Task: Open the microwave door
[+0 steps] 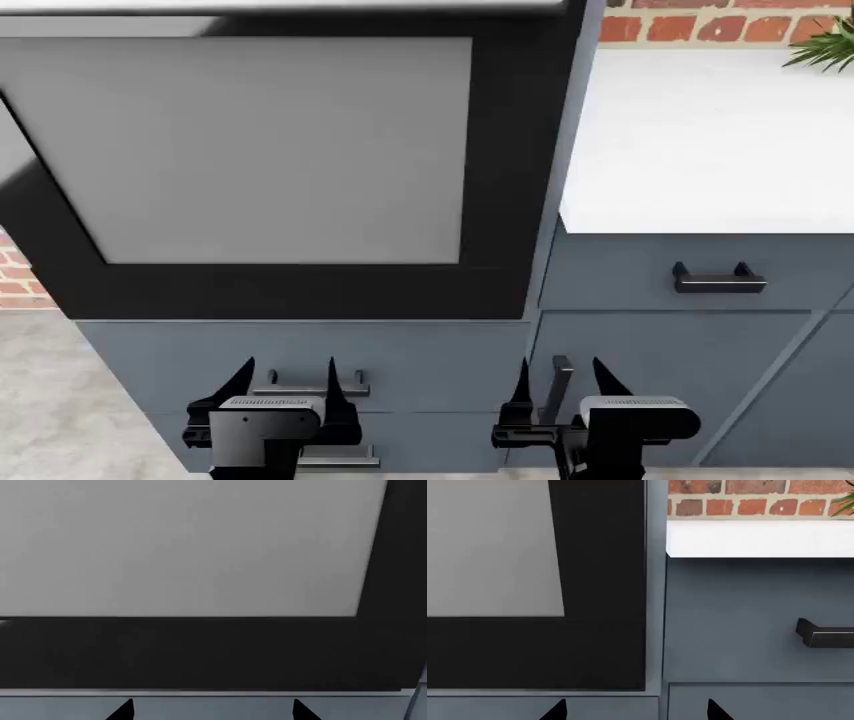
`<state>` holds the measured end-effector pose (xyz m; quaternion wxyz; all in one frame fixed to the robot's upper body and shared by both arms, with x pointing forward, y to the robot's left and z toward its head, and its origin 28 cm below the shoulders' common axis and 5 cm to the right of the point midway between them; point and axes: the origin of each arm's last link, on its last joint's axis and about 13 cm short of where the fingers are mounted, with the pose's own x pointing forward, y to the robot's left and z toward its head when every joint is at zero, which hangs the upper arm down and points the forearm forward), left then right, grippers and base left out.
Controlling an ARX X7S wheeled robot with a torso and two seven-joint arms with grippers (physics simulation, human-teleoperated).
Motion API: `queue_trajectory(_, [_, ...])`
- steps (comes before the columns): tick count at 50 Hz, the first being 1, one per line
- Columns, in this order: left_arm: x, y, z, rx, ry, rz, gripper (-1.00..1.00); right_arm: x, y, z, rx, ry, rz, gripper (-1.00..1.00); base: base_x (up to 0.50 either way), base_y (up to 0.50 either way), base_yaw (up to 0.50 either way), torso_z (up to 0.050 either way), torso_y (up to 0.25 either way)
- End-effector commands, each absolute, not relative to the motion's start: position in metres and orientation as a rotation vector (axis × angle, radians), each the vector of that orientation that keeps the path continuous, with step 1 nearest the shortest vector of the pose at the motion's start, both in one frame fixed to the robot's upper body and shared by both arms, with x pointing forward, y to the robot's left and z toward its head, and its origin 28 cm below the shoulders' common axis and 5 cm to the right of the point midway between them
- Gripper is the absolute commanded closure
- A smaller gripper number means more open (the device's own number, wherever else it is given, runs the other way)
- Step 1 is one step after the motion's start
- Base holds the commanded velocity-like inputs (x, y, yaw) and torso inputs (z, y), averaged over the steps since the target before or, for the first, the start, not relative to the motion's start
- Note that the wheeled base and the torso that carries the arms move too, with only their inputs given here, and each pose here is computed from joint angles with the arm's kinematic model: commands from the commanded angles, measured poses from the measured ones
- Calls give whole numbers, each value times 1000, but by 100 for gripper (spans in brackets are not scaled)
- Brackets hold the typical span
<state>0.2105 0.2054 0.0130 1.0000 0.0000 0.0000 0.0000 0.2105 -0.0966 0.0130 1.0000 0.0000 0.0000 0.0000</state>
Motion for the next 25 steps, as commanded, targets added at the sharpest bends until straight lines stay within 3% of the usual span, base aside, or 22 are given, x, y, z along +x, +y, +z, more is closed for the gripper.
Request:
queue_trajectory(1, [210, 206, 13, -2, -1, 1, -100, 210, -96, 13, -2, -2, -1, -100, 0, 0, 0, 0, 0])
queue_trajectory(9, [206, 205, 24, -7, -39, -5, -100, 209, -98, 16, 7, -5, -2, -100, 0, 0, 0, 2, 0])
queue_trajectory(25, [208, 207, 93, 8, -59, -7, -100, 205, -111, 111, -49, -121, 7, -100, 0, 0, 0, 50, 0])
